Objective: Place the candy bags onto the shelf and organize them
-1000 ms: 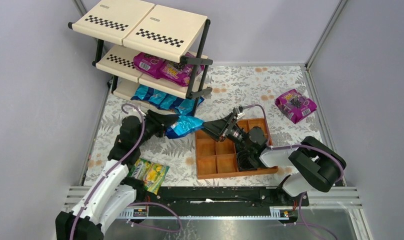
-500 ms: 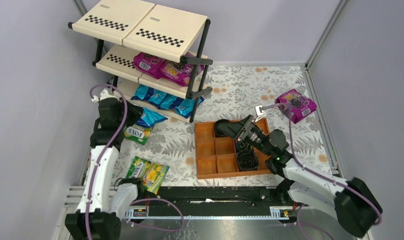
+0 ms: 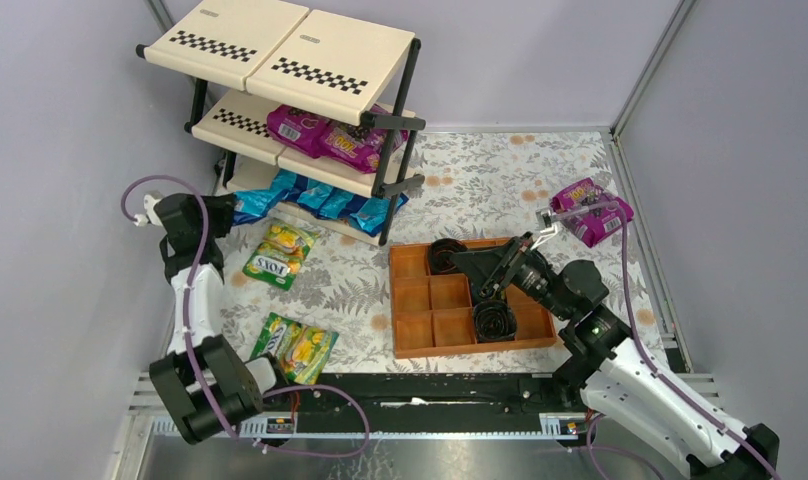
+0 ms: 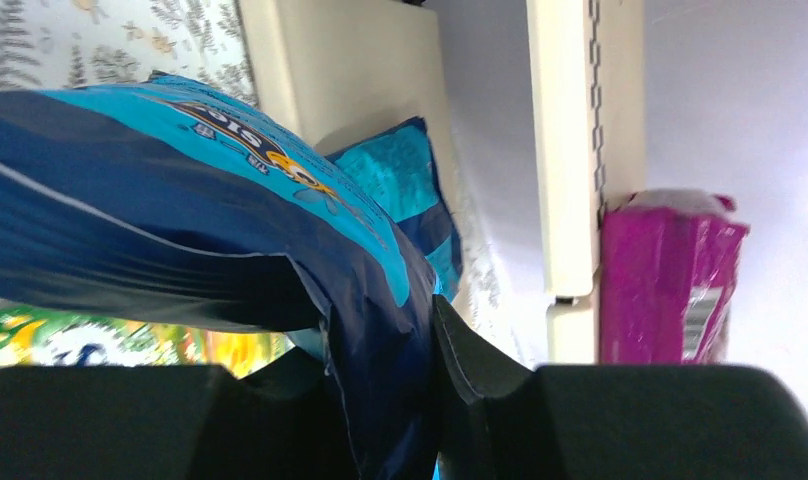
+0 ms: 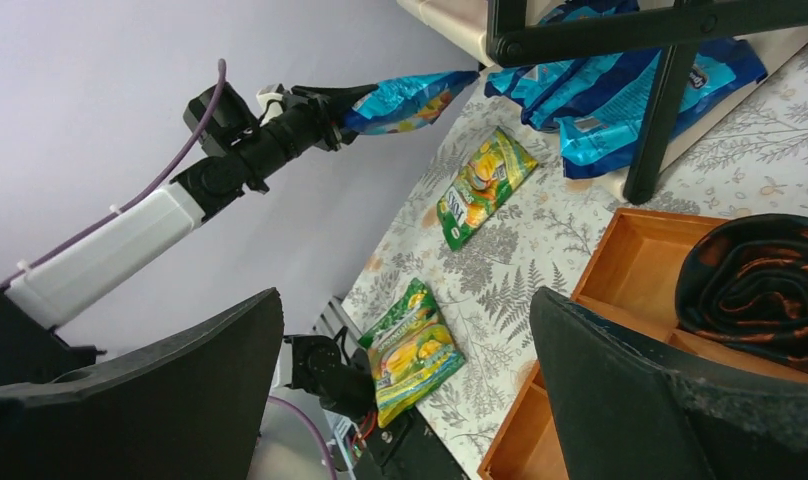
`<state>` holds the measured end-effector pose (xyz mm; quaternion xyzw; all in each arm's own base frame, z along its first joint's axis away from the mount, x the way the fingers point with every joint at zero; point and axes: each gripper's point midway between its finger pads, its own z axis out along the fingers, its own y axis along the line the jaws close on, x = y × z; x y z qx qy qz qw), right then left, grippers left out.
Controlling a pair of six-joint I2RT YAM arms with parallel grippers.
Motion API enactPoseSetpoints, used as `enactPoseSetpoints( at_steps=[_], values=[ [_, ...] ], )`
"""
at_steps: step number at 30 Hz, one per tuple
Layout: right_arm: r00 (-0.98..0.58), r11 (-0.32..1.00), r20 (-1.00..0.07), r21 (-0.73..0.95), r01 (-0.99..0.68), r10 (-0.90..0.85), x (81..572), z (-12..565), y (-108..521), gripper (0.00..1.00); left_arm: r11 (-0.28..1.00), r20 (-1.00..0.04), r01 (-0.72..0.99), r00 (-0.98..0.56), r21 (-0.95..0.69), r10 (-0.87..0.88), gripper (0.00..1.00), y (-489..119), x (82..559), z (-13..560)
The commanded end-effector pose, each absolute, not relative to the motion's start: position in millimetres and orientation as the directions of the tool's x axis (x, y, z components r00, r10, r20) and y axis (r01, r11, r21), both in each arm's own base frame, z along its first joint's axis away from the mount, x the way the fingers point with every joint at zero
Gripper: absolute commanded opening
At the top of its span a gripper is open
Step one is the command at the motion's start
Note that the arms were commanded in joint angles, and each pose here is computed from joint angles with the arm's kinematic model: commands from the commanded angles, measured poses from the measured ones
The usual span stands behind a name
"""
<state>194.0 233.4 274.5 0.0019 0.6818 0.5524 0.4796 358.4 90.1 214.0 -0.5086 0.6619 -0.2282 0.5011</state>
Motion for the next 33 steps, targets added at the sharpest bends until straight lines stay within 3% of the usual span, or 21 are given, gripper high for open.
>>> enactPoseSetpoints(
  at_steps=[1, 8, 24, 33],
  values=[
    [-0.480, 0.439, -0.716, 0.694, -0.571, 0.507, 192.2, 296.2, 224.9, 1.00, 0.391, -0.387, -0.006, 0.161, -0.920, -0.908, 0.04, 89.8, 394.6, 315.9],
    [-0.438, 0.402, -0.712, 0.684, -0.609, 0.549, 179.6, 320.9, 214.5, 1.00, 0.357, -0.340, 0.065, 0.187, -0.932, -0.922, 0.07, 104.6, 419.0, 306.3],
    [-0.391, 0.411, -0.702, 0.685, -0.602, 0.596, 176.9, 322.4, 200.6, 1.00, 0.328, -0.353, 0.400, 0.012, -0.856, -0.936, 0.08, 94.8, 471.7, 283.1],
    [-0.399, 0.411, -0.703, 0.686, -0.600, 0.589, 180.9, 317.6, 205.2, 1.00, 0.276, -0.308, 0.368, -0.032, -0.888, -0.951, 0.10, 97.1, 501.9, 246.4]
  ],
)
